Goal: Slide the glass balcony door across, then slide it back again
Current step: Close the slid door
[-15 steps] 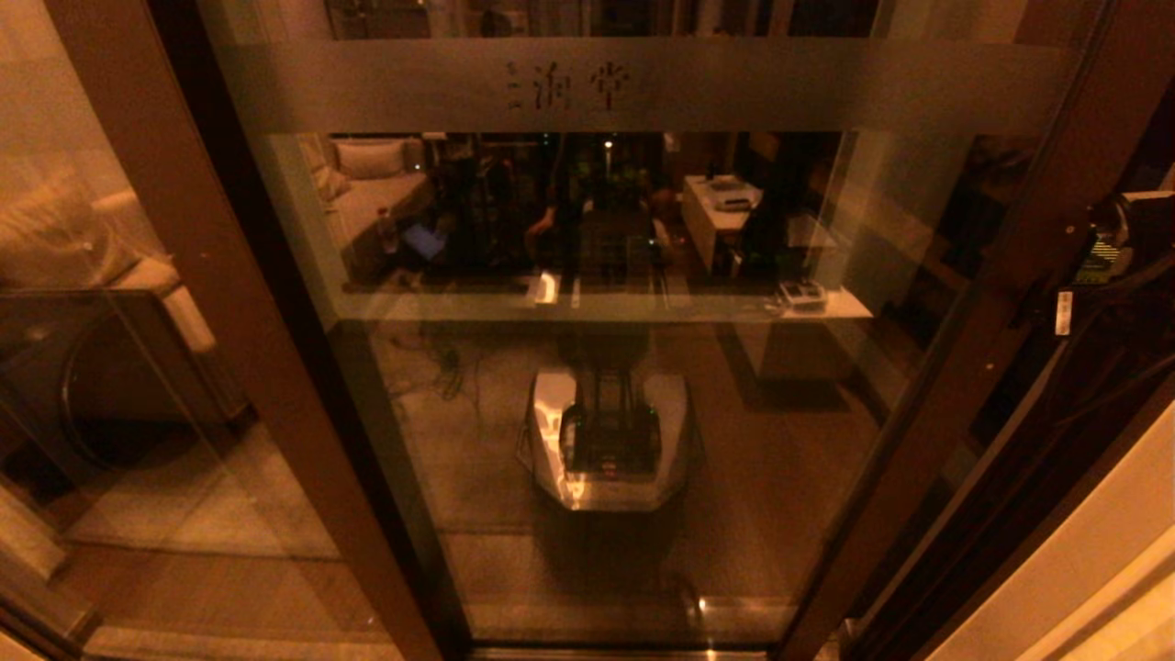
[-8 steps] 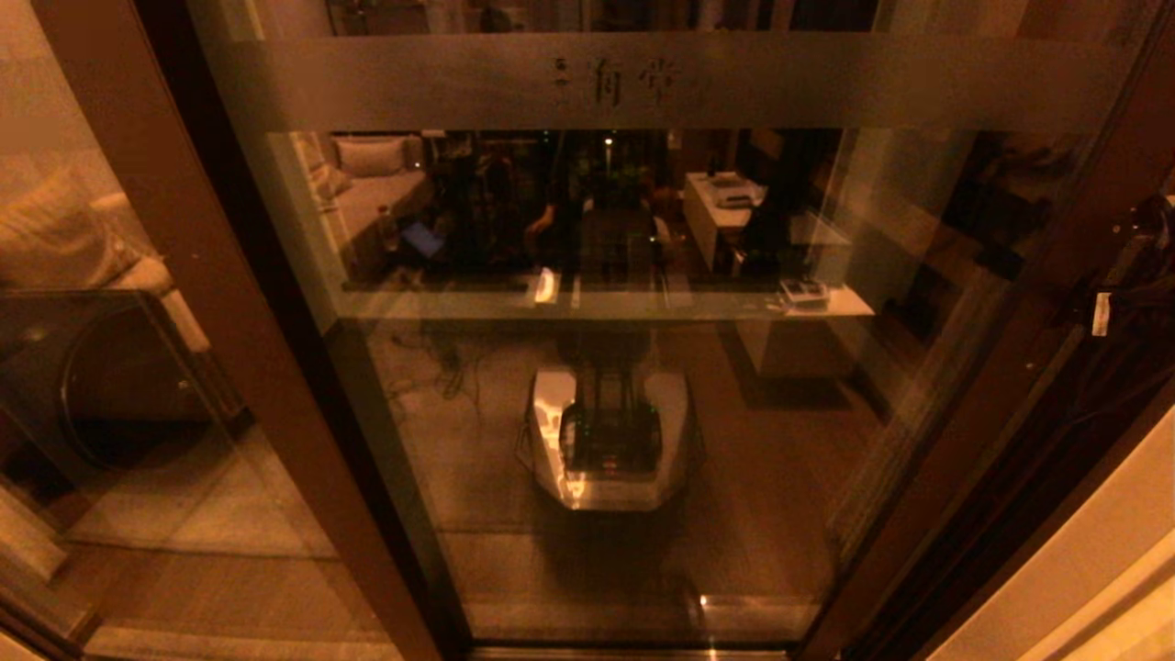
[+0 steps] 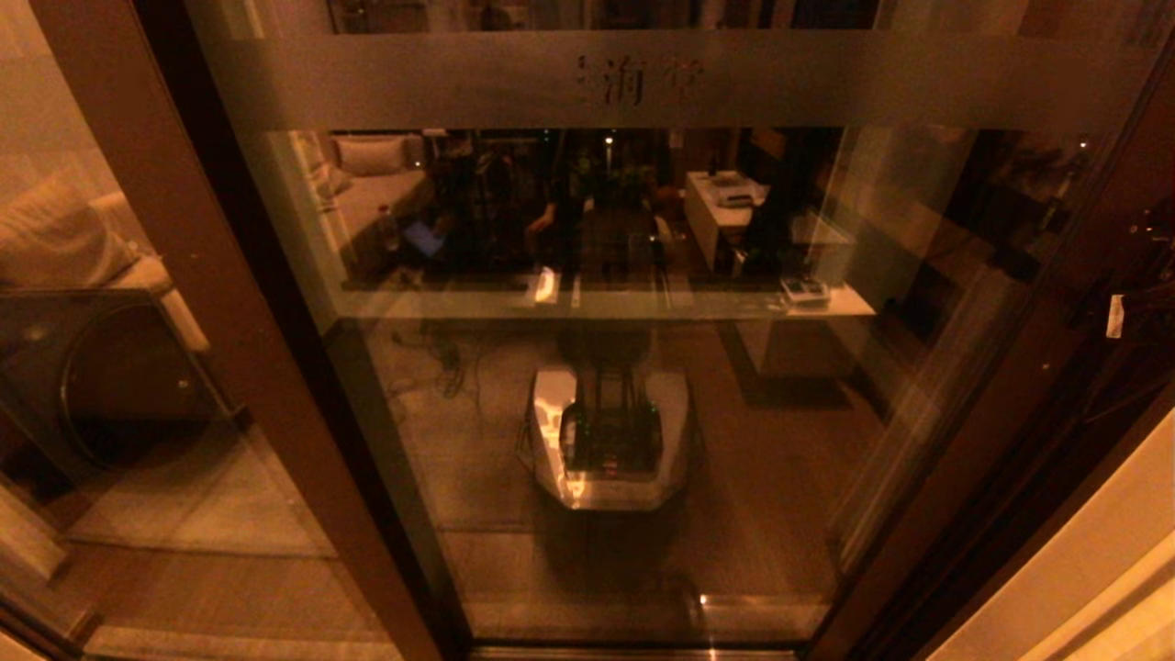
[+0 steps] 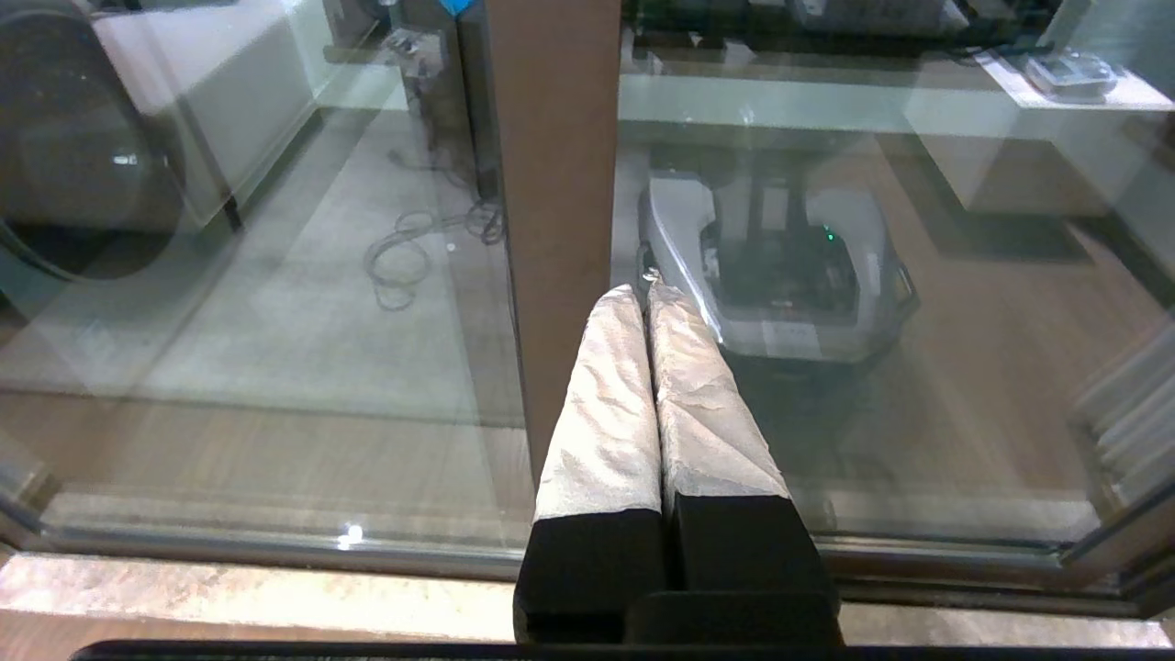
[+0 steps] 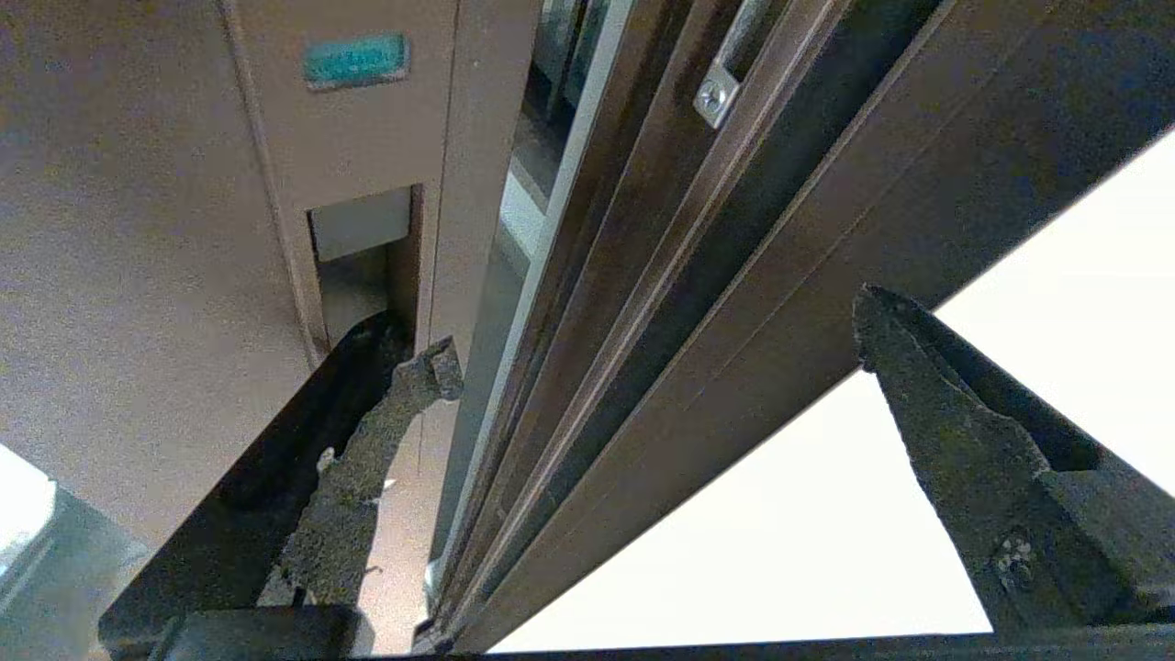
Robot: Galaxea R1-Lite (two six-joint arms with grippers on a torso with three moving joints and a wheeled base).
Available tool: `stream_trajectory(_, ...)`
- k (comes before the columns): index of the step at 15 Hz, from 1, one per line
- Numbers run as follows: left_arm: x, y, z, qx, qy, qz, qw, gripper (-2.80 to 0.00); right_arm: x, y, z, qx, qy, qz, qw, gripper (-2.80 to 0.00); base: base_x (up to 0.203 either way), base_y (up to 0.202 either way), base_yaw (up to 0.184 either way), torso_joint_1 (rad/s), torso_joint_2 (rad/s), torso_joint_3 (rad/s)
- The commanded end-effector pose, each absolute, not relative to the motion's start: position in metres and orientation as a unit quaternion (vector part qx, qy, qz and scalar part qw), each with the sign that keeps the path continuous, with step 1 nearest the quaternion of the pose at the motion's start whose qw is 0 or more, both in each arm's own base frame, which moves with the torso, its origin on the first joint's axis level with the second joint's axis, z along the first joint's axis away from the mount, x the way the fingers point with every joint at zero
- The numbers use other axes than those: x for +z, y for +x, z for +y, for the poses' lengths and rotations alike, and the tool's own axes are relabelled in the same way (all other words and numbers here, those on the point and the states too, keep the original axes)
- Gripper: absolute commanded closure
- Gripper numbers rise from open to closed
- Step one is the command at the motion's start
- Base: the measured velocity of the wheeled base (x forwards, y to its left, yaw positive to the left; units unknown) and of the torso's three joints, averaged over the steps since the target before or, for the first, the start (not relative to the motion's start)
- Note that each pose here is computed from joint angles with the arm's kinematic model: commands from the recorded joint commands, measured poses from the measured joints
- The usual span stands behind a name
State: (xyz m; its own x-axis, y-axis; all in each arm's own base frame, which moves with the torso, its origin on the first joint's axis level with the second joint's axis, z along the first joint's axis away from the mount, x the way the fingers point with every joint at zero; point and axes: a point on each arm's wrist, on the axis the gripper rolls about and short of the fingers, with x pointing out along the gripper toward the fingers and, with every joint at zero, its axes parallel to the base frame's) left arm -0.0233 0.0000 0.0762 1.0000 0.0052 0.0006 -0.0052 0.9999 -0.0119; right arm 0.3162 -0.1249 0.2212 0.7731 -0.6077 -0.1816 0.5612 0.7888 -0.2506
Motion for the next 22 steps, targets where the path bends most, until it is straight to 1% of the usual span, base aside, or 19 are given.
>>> stream_trajectory(1, 0.076, -0.023, 0.0, 0.003, -0.006, 0.001, 1.0, 0.0, 0.218, 0.319, -0.128, -0.316, -0.091, 0.131, 0.935, -2.8, 0.0, 0.0, 0.0, 0.0, 0.0, 0.0)
stream_trajectory(9, 0.076, -0.023, 0.0, 0.003, -0.006, 0.0, 1.0, 0.0, 0.215, 0.319, -0.143, -0.33, -0.092, 0.136, 0.93, -2.8, 0.0, 0.0, 0.0, 0.0, 0.0, 0.0)
stream_trajectory(15, 0.076, -0.023, 0.0, 0.003, -0.006, 0.0, 1.0, 0.0, 0.227, 0.311, -0.14, -0.315, -0.092, 0.111, 0.938, -2.8, 0.0, 0.0, 0.0, 0.0, 0.0, 0.0)
stream_trajectory(16, 0.076, -0.023, 0.0, 0.003, -0.006, 0.001, 1.0, 0.0, 0.231, 0.309, -0.138, -0.309, -0.092, 0.104, 0.941, 0.0, 0.0, 0.0, 0.0, 0.0, 0.0, 0.0)
stream_trajectory(19, 0.076, -0.023, 0.0, 0.003, -0.006, 0.001, 1.0, 0.0, 0.245, 0.297, -0.136, -0.309, -0.094, 0.086, 0.943, 0.0, 0.0, 0.0, 0.0, 0.0, 0.0, 0.0)
stream_trajectory(22, 0.076, -0.023, 0.0, 0.003, -0.006, 0.001, 1.0, 0.0, 0.246, 0.288, -0.133, -0.305, -0.096, 0.086, 0.944, 0.0, 0.0, 0.0, 0.0, 0.0, 0.0, 0.0)
